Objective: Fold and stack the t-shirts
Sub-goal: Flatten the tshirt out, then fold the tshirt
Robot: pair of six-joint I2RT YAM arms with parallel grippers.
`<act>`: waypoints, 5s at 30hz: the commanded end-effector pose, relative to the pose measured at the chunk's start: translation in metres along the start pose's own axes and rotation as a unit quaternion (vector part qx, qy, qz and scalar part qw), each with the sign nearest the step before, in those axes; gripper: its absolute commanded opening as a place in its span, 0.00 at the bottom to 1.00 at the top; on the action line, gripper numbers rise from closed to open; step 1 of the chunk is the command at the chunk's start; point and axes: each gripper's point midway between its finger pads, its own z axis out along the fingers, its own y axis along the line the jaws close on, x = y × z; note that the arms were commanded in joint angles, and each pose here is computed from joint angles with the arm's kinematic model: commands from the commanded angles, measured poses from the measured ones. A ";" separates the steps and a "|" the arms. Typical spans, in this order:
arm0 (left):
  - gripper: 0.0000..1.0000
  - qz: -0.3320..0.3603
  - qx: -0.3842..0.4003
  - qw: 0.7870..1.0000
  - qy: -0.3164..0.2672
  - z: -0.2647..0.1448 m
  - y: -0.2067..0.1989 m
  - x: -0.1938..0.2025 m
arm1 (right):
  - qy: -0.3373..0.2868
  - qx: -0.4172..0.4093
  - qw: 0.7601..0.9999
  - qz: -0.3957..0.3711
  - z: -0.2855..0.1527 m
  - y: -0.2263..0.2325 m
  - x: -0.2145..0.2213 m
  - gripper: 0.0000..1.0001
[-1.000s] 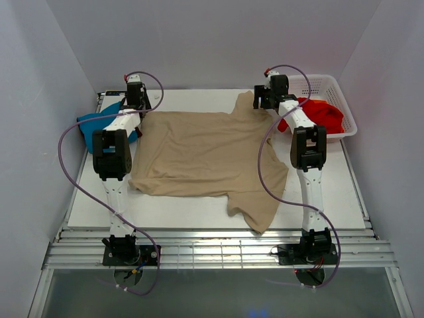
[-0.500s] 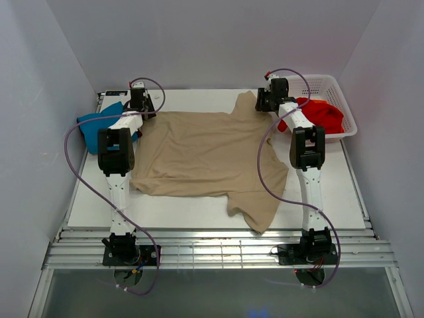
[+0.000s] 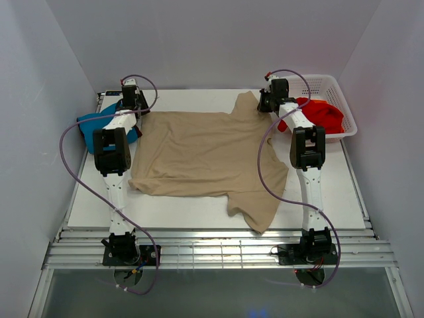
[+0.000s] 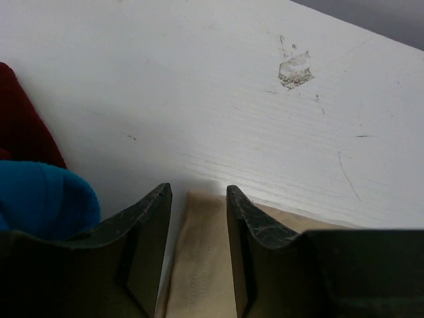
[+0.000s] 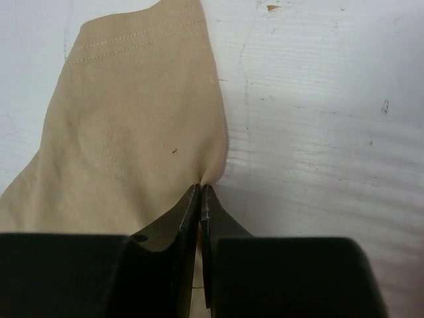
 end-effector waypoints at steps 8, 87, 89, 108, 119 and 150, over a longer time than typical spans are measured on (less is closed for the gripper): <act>0.49 -0.004 0.011 1.000 -0.001 0.004 -0.006 -0.005 | 0.003 -0.008 1.000 0.006 -0.006 0.002 -0.003 0.10; 0.00 0.032 -0.076 0.991 0.107 -0.150 0.049 0.065 | 0.050 0.035 0.996 -0.070 -0.248 0.073 0.058 0.08; 0.00 0.036 -0.087 0.989 0.115 -0.147 0.054 0.070 | 0.056 0.048 0.995 -0.070 -0.249 0.068 0.060 0.08; 0.00 0.051 -0.125 0.979 0.154 -0.137 0.071 0.093 | 0.161 0.135 0.975 -0.066 -0.250 0.031 0.120 0.08; 0.00 0.050 -0.138 0.981 0.125 -0.157 0.072 0.067 | 0.204 0.154 0.965 -0.060 -0.242 0.021 0.149 0.08; 0.54 -0.019 -0.171 0.982 0.079 -0.195 0.074 0.042 | 0.128 0.157 0.976 -0.074 -0.257 0.036 0.083 0.61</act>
